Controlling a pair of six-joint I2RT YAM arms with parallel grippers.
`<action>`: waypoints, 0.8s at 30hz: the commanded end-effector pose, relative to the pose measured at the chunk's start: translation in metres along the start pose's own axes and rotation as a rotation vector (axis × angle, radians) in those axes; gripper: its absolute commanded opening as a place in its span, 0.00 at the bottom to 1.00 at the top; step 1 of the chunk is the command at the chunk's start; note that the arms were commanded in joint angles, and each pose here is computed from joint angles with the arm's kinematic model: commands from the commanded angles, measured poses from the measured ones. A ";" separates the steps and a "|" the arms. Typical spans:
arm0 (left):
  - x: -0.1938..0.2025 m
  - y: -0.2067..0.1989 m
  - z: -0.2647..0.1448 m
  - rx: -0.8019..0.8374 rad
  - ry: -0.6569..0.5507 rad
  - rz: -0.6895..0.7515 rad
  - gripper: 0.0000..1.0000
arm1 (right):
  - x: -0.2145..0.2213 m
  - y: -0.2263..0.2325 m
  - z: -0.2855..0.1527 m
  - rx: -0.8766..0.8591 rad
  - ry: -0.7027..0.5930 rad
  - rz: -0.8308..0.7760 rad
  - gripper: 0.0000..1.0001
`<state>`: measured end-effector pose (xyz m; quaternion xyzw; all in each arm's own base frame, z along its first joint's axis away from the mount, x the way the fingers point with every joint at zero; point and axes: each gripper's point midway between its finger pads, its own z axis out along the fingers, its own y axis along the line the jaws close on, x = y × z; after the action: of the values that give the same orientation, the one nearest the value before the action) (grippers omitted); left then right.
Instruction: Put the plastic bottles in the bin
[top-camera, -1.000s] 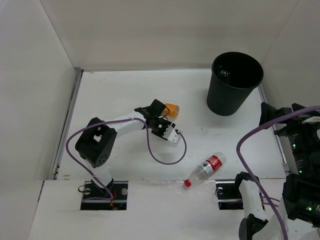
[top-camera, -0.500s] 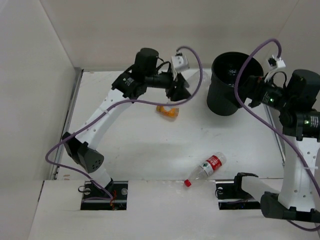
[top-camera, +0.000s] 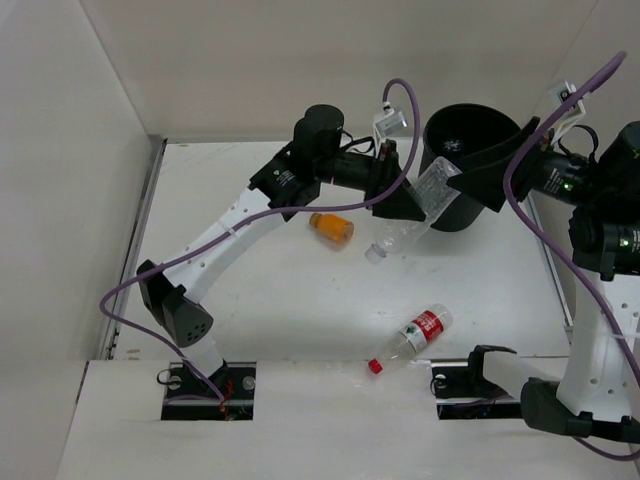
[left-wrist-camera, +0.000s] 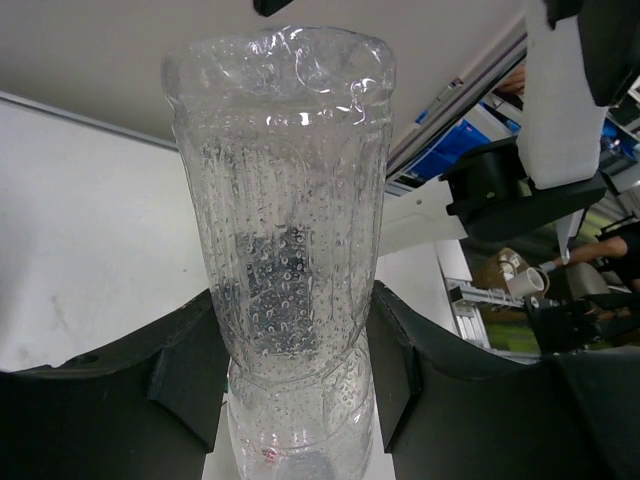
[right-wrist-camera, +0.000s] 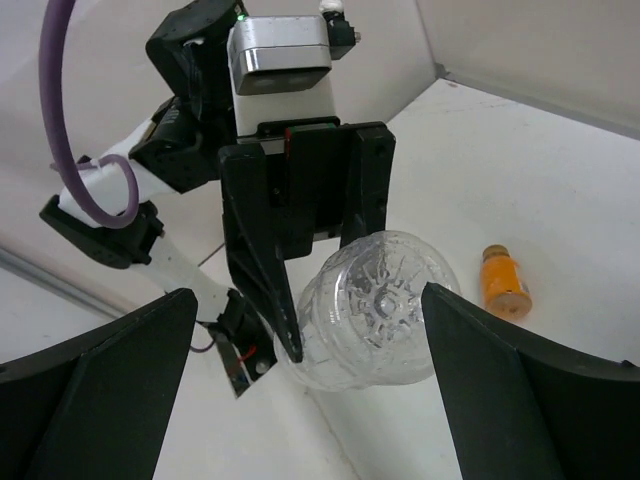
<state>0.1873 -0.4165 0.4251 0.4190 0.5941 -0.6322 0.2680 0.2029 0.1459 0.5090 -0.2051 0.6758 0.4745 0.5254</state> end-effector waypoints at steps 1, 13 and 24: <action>-0.023 -0.033 -0.004 0.073 -0.053 0.070 0.14 | -0.010 0.015 -0.004 -0.056 -0.037 -0.053 1.00; -0.041 -0.041 -0.002 0.081 -0.082 0.121 0.14 | 0.005 0.002 -0.005 -0.035 -0.023 -0.022 1.00; -0.038 -0.051 0.014 0.119 -0.072 0.133 0.16 | 0.004 0.004 0.007 -0.077 -0.004 -0.015 0.71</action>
<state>0.1734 -0.4290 0.4560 0.4336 0.5564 -0.6506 0.2812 0.2025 0.1519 0.4944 -0.2051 0.6732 0.5012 0.5035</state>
